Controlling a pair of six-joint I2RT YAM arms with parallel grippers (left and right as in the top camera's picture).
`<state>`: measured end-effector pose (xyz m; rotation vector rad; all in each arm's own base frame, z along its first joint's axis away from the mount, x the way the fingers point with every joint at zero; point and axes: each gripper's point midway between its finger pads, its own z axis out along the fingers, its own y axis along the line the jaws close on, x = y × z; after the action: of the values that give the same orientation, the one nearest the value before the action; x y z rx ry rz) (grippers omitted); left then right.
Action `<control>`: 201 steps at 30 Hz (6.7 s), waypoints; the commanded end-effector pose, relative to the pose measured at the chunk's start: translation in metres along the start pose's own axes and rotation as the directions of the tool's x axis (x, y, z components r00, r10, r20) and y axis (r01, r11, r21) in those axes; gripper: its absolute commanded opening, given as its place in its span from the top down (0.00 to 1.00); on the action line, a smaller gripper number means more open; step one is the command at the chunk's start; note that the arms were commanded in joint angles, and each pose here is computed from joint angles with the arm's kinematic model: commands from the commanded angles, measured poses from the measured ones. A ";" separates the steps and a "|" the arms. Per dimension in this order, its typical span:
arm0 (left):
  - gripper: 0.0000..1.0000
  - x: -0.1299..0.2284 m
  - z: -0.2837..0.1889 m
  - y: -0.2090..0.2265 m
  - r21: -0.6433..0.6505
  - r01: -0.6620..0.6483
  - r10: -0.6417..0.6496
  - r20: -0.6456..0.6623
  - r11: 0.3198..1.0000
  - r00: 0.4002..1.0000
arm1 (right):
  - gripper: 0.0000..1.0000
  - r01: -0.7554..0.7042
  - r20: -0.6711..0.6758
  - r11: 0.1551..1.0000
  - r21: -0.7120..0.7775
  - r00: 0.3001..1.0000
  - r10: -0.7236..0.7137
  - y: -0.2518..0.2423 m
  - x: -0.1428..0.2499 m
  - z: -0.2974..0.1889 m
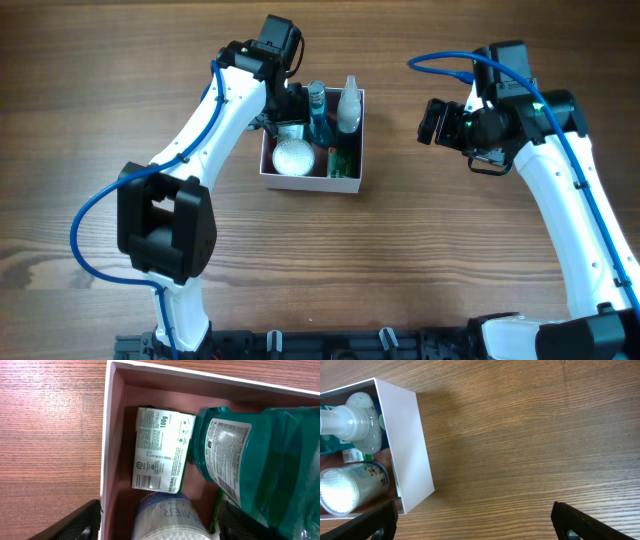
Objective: Pack container
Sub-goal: 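Move left gripper to the blue razor on the table, then lower left gripper and grasp the blue razor handle, then lift the razor and carry it over the box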
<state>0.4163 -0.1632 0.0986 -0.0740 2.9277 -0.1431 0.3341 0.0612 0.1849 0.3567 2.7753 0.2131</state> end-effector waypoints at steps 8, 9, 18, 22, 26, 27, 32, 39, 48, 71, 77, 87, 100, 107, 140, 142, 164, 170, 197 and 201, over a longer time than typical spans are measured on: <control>0.02 -0.024 -0.097 0.076 -0.048 0.169 -0.156 0.203 0.984 0.967 | 0.00 -0.001 -0.023 1.000 -0.002 1.000 0.001 -0.001 0.004 0.003; 0.00 -0.018 -0.107 0.096 -0.061 0.217 -0.201 0.195 0.974 0.960 | 0.00 -0.001 -0.024 1.000 -0.001 1.000 0.001 -0.001 0.004 0.003; 0.00 0.049 -0.155 0.199 -0.146 0.453 -0.432 0.152 0.879 0.889 | 0.00 -0.001 -0.025 1.000 0.000 1.000 0.001 -0.001 0.004 0.003; 0.00 0.089 -0.153 0.212 -0.158 0.494 -0.474 0.149 0.855 0.868 | 0.00 0.000 -0.025 1.000 -0.001 1.000 0.000 -0.001 0.004 0.003; 0.00 0.138 -0.147 0.218 -0.166 0.526 -0.504 0.156 0.834 0.849 | 0.00 0.000 -0.025 1.000 0.000 1.000 0.000 -0.001 0.004 0.003; 0.00 0.145 -0.146 0.221 -0.168 0.528 -0.505 0.160 0.832 0.848 | 0.00 0.000 -0.025 1.000 0.000 1.000 0.000 -0.001 0.004 0.003; 0.00 0.162 -0.126 0.245 -0.149 0.570 -0.545 0.178 0.808 0.819 | 0.00 0.007 -0.025 1.000 0.000 1.000 -0.007 -0.001 0.004 0.003; 0.00 0.124 -0.086 0.287 -0.091 0.647 -0.622 0.199 0.757 0.757 | 0.00 0.010 -0.029 1.000 0.001 1.000 -0.010 -0.001 0.005 0.003; 0.00 0.122 0.001 0.312 -0.197 0.540 -0.548 0.015 0.818 0.836 | 0.00 0.010 -0.035 1.000 0.003 0.999 -0.010 -0.002 0.006 0.003; 0.07 0.094 0.043 0.331 -0.196 0.472 -0.469 0.067 0.859 0.881 | 0.00 0.009 -0.038 1.000 0.004 0.999 -0.009 -0.002 0.007 0.003; 0.07 0.099 0.057 0.325 -0.219 0.424 -0.431 0.019 0.879 0.902 | 0.00 0.009 -0.038 1.000 0.005 0.999 -0.009 -0.002 0.007 0.003; 0.11 0.112 0.072 0.321 -0.239 0.406 -0.428 -0.048 0.882 0.902 | 0.00 0.009 -0.038 1.000 0.005 0.999 -0.009 -0.002 0.007 0.003; 0.34 0.136 0.070 0.310 -0.242 0.424 -0.465 -0.147 0.873 0.873 | 0.00 0.008 -0.039 1.000 0.005 0.999 -0.008 -0.002 0.007 0.003; 0.47 0.139 0.070 0.309 -0.243 0.423 -0.466 -0.160 0.873 0.870 | 0.00 0.009 -0.042 1.000 0.006 0.999 -0.009 -0.003 0.008 0.003; 0.96 0.137 0.069 0.310 -0.244 0.429 -0.471 -0.151 0.870 0.869 | 0.00 0.009 -0.042 1.000 0.006 0.999 -0.008 -0.003 0.008 0.003; 0.96 0.133 0.067 0.310 -0.245 0.448 -0.488 -0.139 0.860 0.861 | 0.00 0.009 -0.042 1.000 0.006 0.999 -0.009 -0.003 0.008 0.003; 0.96 -0.023 -0.066 0.053 0.060 0.006 -0.014 0.127 0.998 0.992 | 0.00 0.009 -0.038 1.000 0.005 0.999 -0.008 -0.002 0.007 0.003; 0.96 -0.028 -0.059 -0.001 0.104 -0.107 0.086 0.190 0.989 0.978 | 0.00 0.009 -0.038 1.000 0.005 0.999 -0.009 -0.002 0.007 0.003; 0.96 -0.021 0.007 0.006 0.029 -0.156 0.154 0.075 0.987 0.985 | 0.00 0.009 -0.045 1.000 0.008 0.999 -0.008 -0.003 0.009 0.003; 0.96 -0.021 0.007 0.013 -0.015 -0.153 0.154 0.072 0.988 0.985 | 0.00 0.009 -0.048 1.000 0.009 0.999 -0.009 -0.003 0.010 0.003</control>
<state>0.4335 -0.1598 0.0936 0.1267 2.8583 -0.1799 0.3270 0.0606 0.1824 0.3600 2.8060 0.2061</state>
